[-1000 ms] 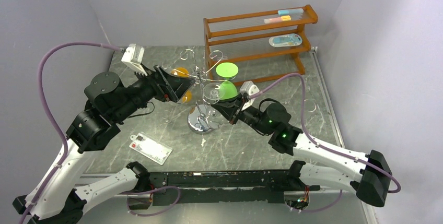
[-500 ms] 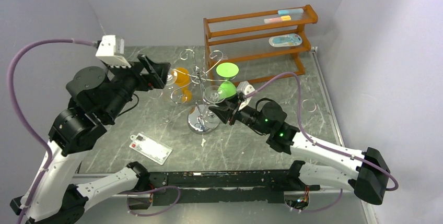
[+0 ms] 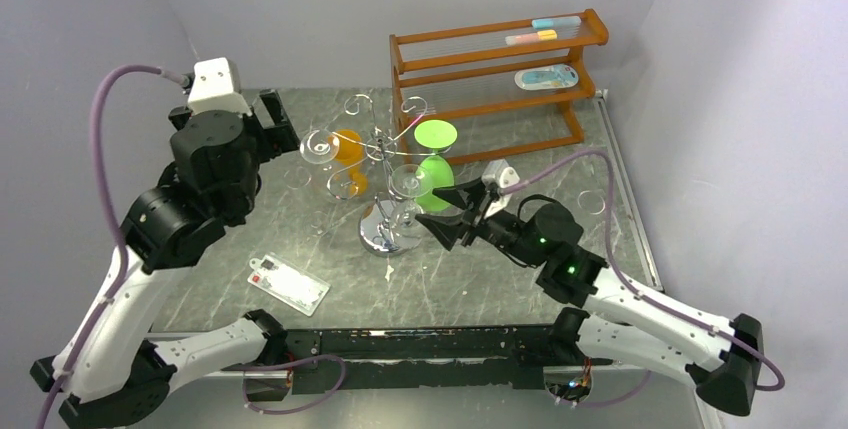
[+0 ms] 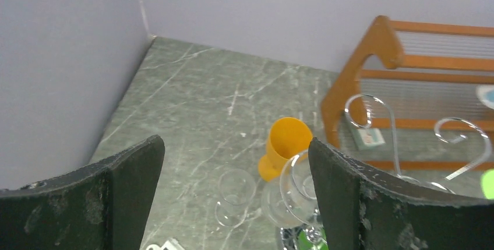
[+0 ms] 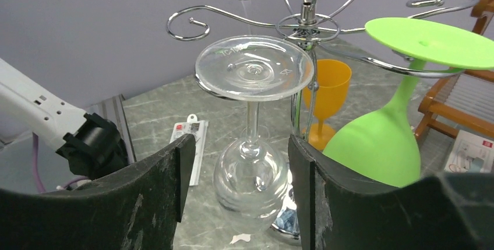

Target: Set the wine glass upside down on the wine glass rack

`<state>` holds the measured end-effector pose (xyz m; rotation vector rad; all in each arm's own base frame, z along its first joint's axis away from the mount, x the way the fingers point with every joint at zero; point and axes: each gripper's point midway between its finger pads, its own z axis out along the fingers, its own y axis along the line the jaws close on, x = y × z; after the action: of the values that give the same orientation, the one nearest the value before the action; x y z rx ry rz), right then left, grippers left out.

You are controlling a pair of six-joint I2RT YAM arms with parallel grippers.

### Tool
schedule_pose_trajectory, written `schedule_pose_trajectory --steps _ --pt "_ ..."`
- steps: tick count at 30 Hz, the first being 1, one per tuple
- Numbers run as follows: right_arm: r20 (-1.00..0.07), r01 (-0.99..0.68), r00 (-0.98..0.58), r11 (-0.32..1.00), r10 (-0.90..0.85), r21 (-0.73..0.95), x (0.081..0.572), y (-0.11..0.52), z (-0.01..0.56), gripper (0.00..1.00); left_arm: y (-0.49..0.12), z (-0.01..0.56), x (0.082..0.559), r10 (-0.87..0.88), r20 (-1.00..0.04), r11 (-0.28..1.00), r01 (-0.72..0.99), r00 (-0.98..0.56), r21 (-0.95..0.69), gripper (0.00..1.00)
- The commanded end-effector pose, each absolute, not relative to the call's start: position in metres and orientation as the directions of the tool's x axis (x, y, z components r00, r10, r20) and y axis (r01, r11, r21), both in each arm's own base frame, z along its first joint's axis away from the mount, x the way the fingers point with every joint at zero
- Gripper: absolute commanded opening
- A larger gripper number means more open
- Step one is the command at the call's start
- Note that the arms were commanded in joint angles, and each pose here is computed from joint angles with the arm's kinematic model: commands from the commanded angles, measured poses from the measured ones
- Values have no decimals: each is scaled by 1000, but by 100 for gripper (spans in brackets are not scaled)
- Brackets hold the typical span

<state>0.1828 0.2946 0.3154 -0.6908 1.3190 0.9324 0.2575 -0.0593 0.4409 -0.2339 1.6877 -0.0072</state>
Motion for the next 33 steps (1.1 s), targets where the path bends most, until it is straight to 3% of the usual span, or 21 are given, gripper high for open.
schedule_pose_trajectory --steps 1,5,10,15,22,28,33 --pt "-987 -853 -32 511 159 109 177 277 313 63 -37 438 266 -104 -990 947 -314 -98 -68 97" --pt "-980 -832 -47 535 192 144 175 264 319 63 -39 437 292 -102 -990 940 -333 -92 -66 97" --pt "-969 -768 -72 607 236 205 183 248 327 63 -10 407 343 -145 -970 924 -376 -197 -62 97" --pt "-955 -722 -116 637 273 270 188 240 327 63 47 371 368 -311 -913 910 -359 -266 -205 88" --pt "-897 -536 -227 720 380 441 205 218 320 62 6 290 337 -371 -791 929 -174 -486 -328 84" --pt "-894 -515 -245 731 376 449 201 210 315 62 1 258 309 -344 -759 938 -167 -553 -304 85" --pt "-896 -507 -259 739 361 444 202 211 311 62 -17 244 304 -347 -734 927 -95 -583 -363 73"
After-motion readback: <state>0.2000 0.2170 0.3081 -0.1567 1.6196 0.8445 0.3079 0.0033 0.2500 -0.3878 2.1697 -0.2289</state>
